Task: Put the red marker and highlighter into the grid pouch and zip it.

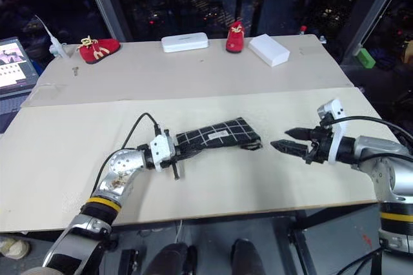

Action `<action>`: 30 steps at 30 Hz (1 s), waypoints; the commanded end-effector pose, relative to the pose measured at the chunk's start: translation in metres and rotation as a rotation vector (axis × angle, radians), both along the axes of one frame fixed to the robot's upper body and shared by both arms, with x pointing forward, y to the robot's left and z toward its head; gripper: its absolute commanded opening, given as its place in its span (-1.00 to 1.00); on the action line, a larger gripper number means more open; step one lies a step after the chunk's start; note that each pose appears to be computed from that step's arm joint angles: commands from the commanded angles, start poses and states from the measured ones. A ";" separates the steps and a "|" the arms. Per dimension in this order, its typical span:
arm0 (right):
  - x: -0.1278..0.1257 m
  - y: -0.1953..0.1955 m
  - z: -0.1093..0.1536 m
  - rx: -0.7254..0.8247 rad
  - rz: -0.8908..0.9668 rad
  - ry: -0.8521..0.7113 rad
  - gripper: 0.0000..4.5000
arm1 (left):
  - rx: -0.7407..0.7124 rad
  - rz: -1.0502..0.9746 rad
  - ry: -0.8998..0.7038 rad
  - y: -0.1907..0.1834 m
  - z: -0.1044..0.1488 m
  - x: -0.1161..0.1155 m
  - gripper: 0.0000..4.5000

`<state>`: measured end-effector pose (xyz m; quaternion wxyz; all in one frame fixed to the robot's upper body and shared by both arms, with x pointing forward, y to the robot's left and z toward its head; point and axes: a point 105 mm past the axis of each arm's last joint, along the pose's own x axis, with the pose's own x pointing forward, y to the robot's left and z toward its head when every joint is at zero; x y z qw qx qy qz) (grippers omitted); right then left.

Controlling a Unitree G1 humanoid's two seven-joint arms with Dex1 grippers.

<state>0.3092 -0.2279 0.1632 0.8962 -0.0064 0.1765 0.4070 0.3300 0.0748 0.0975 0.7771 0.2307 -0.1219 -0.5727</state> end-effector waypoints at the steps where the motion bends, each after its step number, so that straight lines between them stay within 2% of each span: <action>1: -0.001 0.005 0.014 -0.006 0.017 -0.074 0.90 | -0.015 -0.077 -0.065 0.001 0.012 -0.004 -1.00; 8: -0.001 0.005 0.015 -0.002 0.013 -0.074 0.90 | 0.005 -0.165 -0.067 0.010 0.008 -0.020 -1.00; 10: 0.000 0.004 0.014 -0.007 0.009 -0.073 0.91 | 0.003 -0.163 -0.039 0.014 0.007 -0.019 -0.65; 11: 0.000 0.004 0.013 -0.009 0.007 -0.072 0.91 | 0.010 -0.170 -0.025 0.016 0.005 -0.020 -0.55; 15: 0.004 0.002 0.011 -0.022 0.002 -0.068 0.91 | -0.004 -0.115 -0.023 0.020 0.005 -0.013 0.07; 17: 0.006 0.001 0.006 -0.042 -0.002 -0.061 0.91 | -0.087 -0.091 0.041 0.013 0.012 -0.014 0.39; 19: 0.009 -0.002 0.003 -0.053 -0.009 -0.055 0.91 | -0.187 -0.061 0.129 0.009 0.024 -0.014 0.39; 23: 0.011 -0.008 0.001 -0.056 -0.019 -0.055 0.91 | -0.294 0.046 0.325 0.014 0.036 -0.012 0.39; 25: 0.012 -0.014 -0.001 -0.071 -0.033 -0.067 0.91 | -0.337 0.146 0.462 0.028 0.036 -0.011 0.39; 30: 0.016 -0.032 -0.010 -0.103 -0.072 -0.088 0.91 | -0.409 0.431 0.557 0.086 0.032 -0.014 0.39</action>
